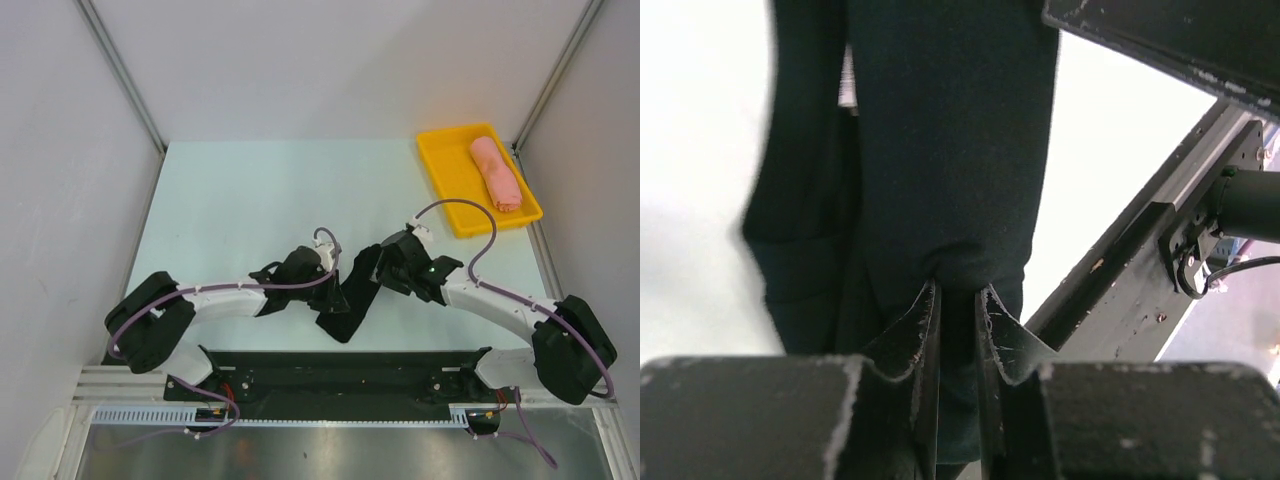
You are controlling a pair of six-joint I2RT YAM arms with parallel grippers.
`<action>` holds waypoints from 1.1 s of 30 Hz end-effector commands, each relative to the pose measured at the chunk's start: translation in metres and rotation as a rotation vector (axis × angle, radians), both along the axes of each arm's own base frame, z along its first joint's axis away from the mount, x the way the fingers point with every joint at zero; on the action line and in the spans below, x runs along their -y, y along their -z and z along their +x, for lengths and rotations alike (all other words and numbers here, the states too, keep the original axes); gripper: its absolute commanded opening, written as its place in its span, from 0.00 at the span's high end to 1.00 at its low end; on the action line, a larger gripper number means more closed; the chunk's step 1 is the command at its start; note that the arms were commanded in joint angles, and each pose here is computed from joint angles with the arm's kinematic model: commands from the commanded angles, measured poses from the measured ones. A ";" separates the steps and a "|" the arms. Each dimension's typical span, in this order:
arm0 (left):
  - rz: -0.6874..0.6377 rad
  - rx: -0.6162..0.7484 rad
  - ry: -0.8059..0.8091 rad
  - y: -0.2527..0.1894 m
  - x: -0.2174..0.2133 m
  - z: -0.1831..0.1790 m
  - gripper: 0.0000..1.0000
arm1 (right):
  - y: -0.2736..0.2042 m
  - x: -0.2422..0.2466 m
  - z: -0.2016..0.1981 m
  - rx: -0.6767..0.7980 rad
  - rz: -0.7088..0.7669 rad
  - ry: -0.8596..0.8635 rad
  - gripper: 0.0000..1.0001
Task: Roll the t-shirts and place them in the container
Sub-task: Roll the T-shirt to the center of the board.
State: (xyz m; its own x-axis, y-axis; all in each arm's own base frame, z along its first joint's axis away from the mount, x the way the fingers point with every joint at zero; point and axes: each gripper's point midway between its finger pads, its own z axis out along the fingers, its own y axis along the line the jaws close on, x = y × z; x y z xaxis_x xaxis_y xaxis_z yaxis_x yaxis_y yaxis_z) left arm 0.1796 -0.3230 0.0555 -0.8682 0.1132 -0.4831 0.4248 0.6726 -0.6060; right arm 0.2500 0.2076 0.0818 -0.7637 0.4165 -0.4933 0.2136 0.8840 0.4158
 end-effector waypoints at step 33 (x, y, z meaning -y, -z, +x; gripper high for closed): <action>0.198 -0.050 -0.120 0.037 -0.054 0.056 0.95 | -0.017 -0.042 0.019 0.285 0.200 -0.045 0.22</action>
